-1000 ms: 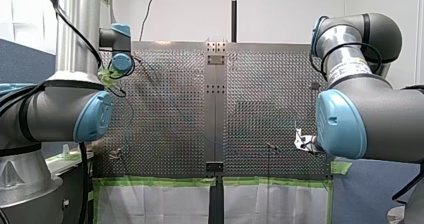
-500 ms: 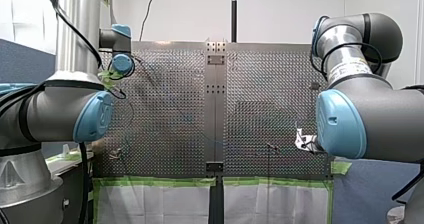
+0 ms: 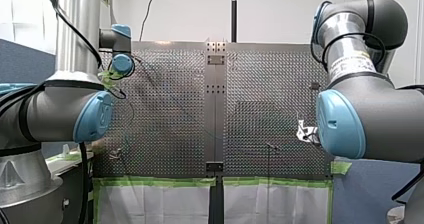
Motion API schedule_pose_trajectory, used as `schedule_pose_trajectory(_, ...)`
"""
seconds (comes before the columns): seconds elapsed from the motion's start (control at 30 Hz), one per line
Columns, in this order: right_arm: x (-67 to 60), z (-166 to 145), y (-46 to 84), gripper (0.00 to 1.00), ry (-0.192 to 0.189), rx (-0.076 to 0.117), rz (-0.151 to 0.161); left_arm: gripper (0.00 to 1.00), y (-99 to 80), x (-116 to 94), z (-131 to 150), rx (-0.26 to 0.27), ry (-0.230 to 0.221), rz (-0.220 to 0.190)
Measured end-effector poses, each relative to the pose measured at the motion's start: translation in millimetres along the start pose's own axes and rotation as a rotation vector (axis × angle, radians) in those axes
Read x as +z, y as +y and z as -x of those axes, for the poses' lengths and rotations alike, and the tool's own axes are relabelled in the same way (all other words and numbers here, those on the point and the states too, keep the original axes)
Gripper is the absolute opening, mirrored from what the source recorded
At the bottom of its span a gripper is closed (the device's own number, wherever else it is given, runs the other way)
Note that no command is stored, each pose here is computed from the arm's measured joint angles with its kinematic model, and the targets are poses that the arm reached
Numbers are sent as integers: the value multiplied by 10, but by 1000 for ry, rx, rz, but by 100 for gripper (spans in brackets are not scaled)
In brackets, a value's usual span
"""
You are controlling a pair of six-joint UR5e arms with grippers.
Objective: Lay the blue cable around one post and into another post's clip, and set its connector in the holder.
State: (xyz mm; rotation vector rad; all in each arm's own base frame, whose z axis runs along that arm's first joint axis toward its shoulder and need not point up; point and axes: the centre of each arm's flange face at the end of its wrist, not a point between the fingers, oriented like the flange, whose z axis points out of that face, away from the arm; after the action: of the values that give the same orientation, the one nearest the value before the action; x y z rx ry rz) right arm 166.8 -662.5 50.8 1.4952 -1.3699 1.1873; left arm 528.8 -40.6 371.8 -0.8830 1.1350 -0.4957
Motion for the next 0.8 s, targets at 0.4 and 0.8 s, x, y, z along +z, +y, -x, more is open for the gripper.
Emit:
schedule_pose_trajectory(0.4, -357, -243, -248, 0, 22, 77, -86, 100, 31, -26, -18, 12, 4, 9)
schedule_pose_trajectory(0.8, -549, -890, -362, 0, 45, 67, -152, 100, 52, -47, -39, 14, 10, 10)
